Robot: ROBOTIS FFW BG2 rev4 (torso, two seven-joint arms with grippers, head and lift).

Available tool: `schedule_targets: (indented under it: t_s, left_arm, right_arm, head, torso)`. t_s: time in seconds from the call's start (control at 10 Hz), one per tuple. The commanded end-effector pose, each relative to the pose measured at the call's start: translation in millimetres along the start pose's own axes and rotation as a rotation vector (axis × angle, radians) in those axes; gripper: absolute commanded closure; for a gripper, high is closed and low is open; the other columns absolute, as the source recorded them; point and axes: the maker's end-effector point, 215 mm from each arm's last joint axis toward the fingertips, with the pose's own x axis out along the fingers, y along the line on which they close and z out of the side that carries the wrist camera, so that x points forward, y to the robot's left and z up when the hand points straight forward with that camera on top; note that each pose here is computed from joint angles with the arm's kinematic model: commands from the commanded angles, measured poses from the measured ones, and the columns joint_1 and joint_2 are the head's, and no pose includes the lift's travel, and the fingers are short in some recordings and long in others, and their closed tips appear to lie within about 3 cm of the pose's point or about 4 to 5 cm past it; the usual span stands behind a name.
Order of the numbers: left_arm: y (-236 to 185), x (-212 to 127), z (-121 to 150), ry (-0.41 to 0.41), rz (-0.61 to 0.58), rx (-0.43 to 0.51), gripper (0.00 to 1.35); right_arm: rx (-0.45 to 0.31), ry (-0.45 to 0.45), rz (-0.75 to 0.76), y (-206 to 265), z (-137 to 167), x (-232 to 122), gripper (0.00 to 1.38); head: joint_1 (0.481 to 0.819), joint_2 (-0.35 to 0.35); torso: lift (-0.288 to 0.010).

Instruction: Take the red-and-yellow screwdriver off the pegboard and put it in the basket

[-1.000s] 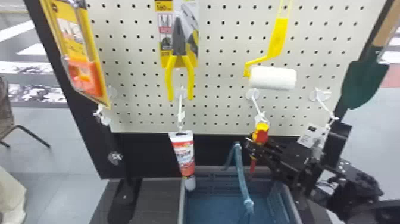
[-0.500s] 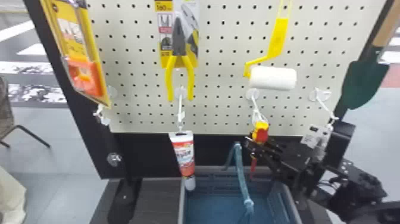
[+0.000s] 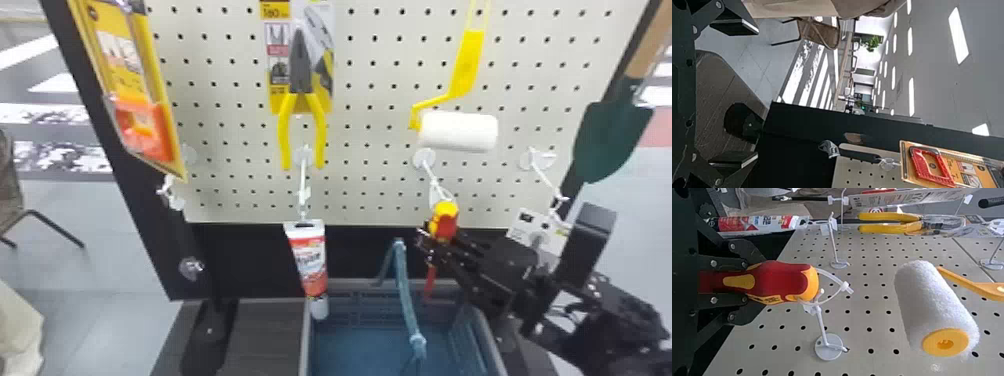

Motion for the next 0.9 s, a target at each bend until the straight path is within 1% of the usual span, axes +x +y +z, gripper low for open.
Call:
schedule_targets:
  t_s: [0.0, 0.5, 0.8]
  left_arm:
    - [-0.7, -0.1, -0.1, 0.001, -0.001, -0.001, 0.18]
    - [-2.1, 1.0, 0.6, -0.002, -0.003, -0.003, 0.18]
    - [-3.2, 1.8, 0.5, -0.002, -0.007, -0.004, 0.18]
  right_arm:
    - [0.001, 0.001, -0.001, 2.4, 0.4, -3.5, 1.10]
    - [0.023, 0.010, -0.040, -3.4, -10.0, -19.1, 1.10]
    - [0.090, 0.012, -0.069, -10.6, -40.8, -25.0, 1.10]
  head:
    - [0.549, 0.000]
    - [0.549, 0.000]
    - [0.549, 0.000]
  torso:
    - [-0.100]
    - [-0.100]
    - [-0.100]
